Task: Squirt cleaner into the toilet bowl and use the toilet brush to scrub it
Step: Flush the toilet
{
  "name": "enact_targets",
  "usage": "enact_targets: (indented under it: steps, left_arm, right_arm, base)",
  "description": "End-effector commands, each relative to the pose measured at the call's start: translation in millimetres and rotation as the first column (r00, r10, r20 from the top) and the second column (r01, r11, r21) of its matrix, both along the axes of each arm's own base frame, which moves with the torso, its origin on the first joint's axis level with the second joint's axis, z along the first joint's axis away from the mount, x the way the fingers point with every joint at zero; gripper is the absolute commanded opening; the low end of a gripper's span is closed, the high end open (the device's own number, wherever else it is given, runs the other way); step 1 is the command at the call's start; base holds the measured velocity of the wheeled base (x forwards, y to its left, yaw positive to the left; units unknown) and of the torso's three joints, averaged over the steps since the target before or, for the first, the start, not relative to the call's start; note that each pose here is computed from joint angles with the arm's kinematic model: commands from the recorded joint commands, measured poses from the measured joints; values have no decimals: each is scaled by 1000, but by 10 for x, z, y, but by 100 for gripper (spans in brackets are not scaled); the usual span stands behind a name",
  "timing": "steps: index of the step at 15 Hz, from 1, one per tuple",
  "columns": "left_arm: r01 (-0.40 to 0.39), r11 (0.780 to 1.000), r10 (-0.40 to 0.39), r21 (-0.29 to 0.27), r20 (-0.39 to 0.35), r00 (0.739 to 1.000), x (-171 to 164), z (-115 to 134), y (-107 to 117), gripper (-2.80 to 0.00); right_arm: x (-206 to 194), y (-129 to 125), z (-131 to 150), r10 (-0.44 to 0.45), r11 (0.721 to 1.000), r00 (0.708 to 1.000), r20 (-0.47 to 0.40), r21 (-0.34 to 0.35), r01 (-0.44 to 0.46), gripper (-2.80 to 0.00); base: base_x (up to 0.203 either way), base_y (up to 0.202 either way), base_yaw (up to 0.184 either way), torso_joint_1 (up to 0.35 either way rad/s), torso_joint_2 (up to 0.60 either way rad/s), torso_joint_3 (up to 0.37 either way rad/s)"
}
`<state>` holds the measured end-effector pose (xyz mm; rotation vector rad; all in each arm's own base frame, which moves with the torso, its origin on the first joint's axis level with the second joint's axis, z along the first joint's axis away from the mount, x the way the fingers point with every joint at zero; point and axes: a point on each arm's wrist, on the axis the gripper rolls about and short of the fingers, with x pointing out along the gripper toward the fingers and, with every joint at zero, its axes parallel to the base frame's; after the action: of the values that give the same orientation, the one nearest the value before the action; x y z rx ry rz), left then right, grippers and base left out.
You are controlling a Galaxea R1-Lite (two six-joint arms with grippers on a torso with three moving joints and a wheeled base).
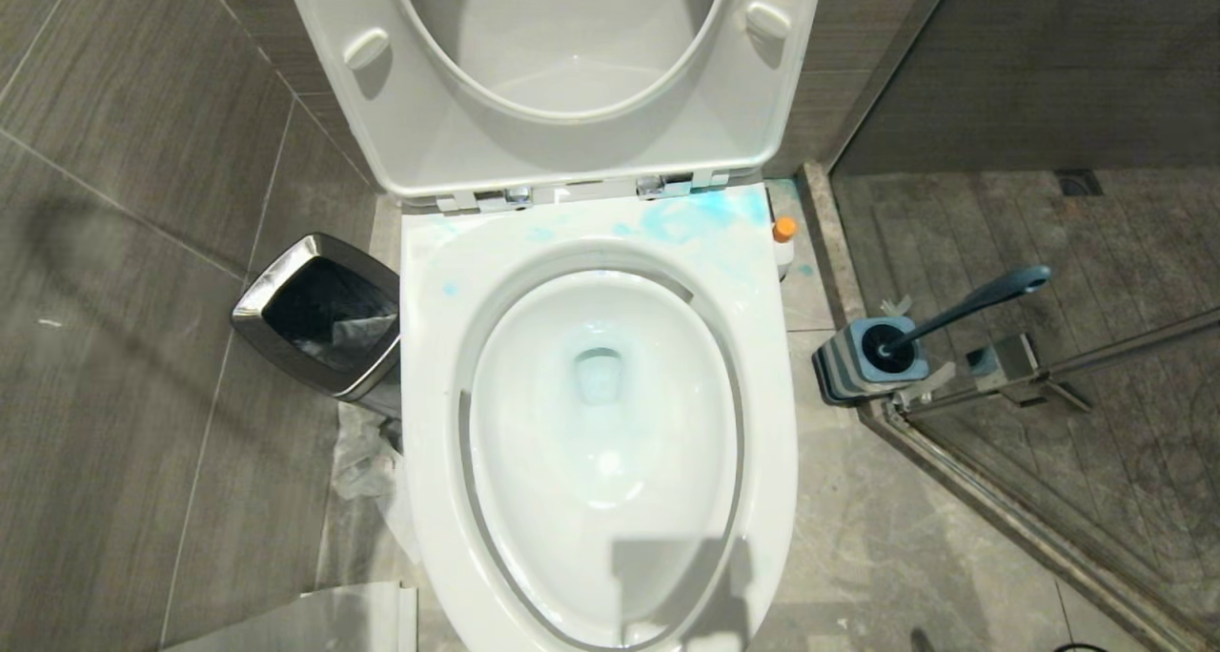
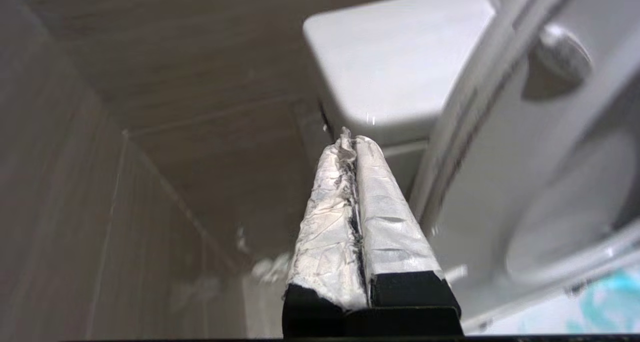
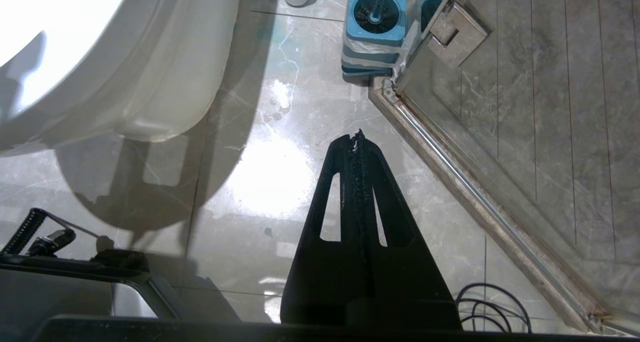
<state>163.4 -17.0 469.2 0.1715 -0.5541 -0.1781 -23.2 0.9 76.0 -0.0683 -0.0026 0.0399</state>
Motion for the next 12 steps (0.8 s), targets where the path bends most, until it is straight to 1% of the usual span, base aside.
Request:
enact_targets:
  steps: [1, 2, 4, 7, 8, 12]
  left_arm:
    - [55, 998, -56, -44, -19, 998, 653, -65, -119, -280]
    - [67, 996, -68, -66, -15, 998, 739, -84, -127, -280]
    - [67, 994, -69, -88, -11, 998, 873, -115, -121, -280]
    - [43, 992, -42, -116, 5, 999, 1012, -82, -39, -280]
    - [34, 990, -33, -134, 11, 999, 1062, -78, -18, -280]
    - [64, 982, -54, -179, 60, 997, 1122, -33, -17, -280]
  right_arm:
    - [1, 0, 0, 1, 1000, 1000, -1, -1, -1, -280]
    - [1, 0, 0, 0, 1000, 1000, -1, -1, 0, -280]
    - [1, 0, 0, 1, 1000, 1000, -1, -1, -1, -280]
    - [1, 0, 0, 1, 1000, 1000, -1, -1, -1, -280]
    - [1, 0, 0, 1, 1000, 1000, -1, -1, -1, -280]
    - [1, 0, 0, 1, 1000, 1000, -1, -1, -1, -280]
  base:
    - [0, 0, 0, 0, 0, 0]
    - [0, 0, 0, 0, 0, 0]
    - [0, 0, 0, 0, 0, 0]
    - [0, 0, 0, 0, 0, 0]
    - [0, 0, 0, 0, 0, 0]
    - [0, 0, 0, 0, 0, 0]
